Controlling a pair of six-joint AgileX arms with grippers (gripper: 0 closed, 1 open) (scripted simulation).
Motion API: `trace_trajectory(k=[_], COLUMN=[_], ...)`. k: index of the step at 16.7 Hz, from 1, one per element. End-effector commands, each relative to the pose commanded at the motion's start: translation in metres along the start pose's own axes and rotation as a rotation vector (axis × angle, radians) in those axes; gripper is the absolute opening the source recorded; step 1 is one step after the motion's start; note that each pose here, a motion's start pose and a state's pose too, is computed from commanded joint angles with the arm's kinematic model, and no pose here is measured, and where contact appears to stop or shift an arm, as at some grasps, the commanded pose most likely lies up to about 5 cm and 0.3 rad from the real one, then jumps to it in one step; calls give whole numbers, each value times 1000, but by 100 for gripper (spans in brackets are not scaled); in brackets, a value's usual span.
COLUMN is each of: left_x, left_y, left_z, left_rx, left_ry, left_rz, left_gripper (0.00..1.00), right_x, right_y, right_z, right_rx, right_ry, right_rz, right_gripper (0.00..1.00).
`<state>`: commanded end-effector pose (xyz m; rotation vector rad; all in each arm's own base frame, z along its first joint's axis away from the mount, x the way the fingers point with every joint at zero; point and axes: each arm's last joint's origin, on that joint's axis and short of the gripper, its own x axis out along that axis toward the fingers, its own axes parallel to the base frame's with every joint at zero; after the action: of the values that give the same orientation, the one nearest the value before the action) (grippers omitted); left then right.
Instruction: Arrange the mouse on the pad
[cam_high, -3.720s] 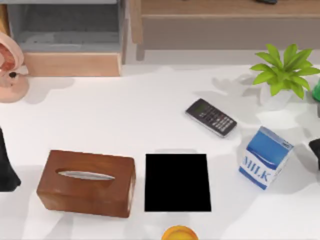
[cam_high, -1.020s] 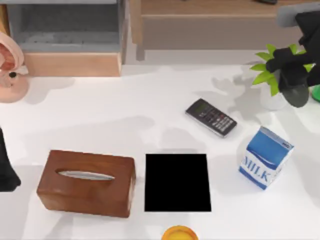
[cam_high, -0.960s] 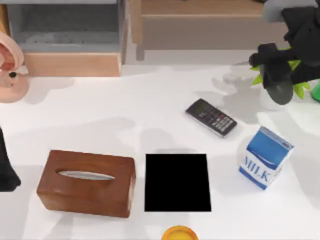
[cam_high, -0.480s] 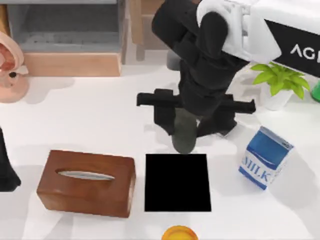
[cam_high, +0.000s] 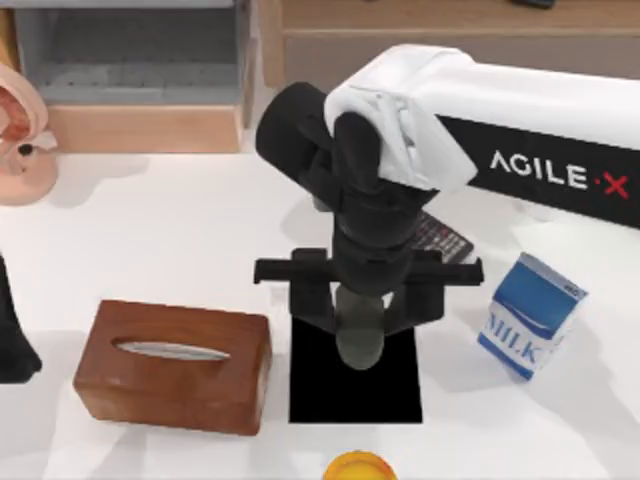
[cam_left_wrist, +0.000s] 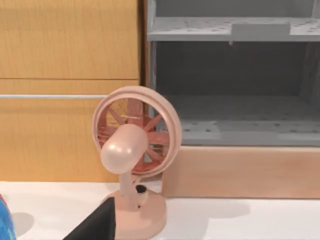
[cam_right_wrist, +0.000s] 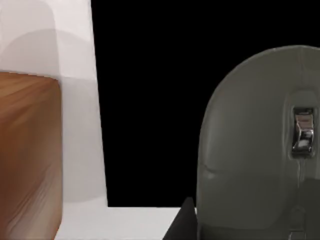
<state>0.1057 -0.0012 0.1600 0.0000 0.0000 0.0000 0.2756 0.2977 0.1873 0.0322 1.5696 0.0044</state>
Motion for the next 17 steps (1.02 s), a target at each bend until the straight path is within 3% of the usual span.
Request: trace_trajectory(k=[4,12,17], left_x=[0,0,0], left_y=[0,0,0], left_z=[0,0,0], left_rx=[0,0,0], left_ry=[0,0,0], left_rz=[0,0,0], left_gripper=[100,100,100], right_x=[-2,-2,14], right_y=[-2,-7,-11], right_z=[0,-7,-2], right_rx=[-7,-109,-81], right_ry=[2,-15,-18], right_rz=[6,10,-8], right_gripper=[0,0,0])
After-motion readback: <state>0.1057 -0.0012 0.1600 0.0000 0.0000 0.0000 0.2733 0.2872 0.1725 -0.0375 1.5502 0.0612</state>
